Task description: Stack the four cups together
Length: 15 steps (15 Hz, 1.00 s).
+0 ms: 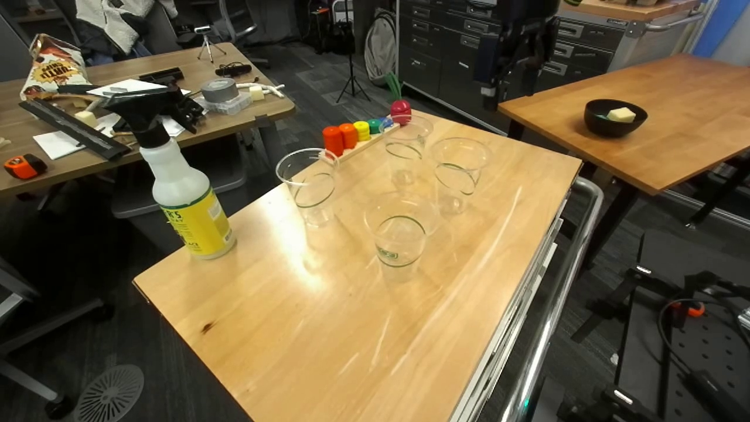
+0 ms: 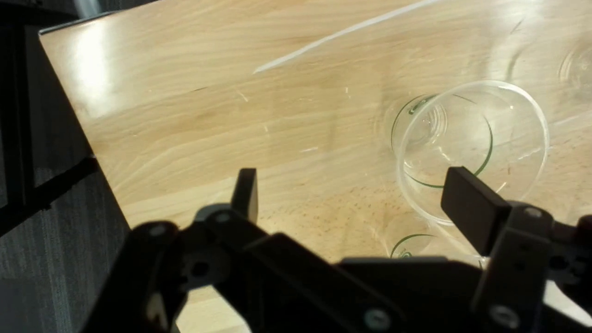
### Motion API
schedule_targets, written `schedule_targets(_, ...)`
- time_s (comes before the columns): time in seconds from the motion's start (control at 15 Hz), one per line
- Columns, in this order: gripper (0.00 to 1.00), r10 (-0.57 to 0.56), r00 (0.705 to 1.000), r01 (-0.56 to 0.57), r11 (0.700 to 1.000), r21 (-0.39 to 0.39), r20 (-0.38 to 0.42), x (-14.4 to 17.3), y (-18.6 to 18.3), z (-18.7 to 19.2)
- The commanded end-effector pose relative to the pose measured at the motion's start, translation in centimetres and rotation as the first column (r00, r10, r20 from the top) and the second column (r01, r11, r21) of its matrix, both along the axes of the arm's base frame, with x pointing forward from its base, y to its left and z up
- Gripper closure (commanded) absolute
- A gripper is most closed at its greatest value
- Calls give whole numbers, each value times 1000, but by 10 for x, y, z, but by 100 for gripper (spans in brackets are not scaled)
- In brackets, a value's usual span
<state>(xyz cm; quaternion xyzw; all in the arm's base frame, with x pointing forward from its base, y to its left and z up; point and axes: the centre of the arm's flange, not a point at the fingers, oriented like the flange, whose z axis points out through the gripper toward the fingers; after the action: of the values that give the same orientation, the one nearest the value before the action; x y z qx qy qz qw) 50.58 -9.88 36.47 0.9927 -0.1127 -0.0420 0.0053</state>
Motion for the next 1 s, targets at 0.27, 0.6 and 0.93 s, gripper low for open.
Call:
schedule_targets(0.27, 0, 28, 997, -26, 999, 37, -77, 31, 15, -31)
schedule_targets(0.6, 0, 47, 988, -40, 998, 49, -149, 25, 22, -59)
schedule_targets(0.93, 51, 20, 991, -13, 998, 56, -134, 39, 27, -71)
